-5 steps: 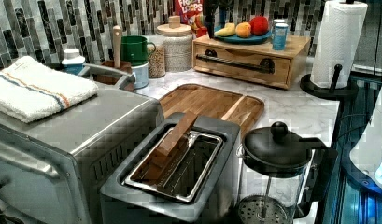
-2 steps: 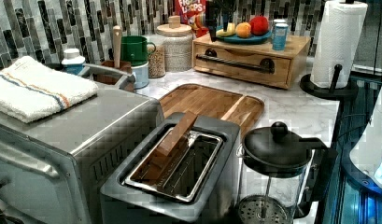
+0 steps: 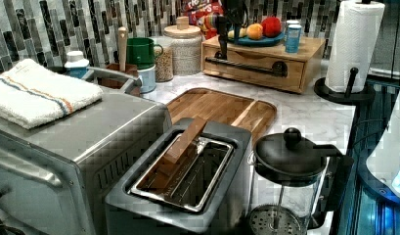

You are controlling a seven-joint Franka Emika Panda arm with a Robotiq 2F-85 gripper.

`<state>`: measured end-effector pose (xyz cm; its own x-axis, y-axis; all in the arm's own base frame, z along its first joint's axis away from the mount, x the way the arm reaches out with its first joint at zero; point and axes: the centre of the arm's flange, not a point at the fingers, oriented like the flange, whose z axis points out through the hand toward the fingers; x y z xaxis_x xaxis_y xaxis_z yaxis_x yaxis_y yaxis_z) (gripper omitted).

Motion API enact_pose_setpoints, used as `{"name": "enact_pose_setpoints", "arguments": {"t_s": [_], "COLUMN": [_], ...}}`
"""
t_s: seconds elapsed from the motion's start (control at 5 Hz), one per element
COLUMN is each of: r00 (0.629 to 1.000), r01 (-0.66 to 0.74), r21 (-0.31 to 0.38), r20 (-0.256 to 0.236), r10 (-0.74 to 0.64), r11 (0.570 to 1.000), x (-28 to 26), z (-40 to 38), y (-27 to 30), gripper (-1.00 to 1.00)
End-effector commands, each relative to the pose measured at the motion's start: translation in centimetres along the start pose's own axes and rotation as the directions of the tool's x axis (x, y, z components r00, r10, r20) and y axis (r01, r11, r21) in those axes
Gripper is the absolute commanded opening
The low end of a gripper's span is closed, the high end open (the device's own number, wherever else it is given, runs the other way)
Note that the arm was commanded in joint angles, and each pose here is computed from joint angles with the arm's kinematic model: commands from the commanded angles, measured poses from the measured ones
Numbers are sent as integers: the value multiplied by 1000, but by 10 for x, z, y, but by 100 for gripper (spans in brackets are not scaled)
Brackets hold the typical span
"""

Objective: Open the drawer.

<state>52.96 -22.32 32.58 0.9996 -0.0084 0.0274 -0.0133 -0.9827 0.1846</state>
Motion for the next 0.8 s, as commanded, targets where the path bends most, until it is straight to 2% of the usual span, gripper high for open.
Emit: {"name": "enact_pose_setpoints", "arguments": {"t_s": [0.2, 0.6, 0.8], "r00": [996, 997, 996], "r01": [81, 66, 69], "r21": [-17, -22, -3], "r20": [29, 29, 61], "r10": [-80, -65, -68], "r11": [997, 998, 998], "x": [-20, -11, -12], "z": [56, 74, 61], "y": [-11, -27, -36], "gripper": [100, 100, 100]}}
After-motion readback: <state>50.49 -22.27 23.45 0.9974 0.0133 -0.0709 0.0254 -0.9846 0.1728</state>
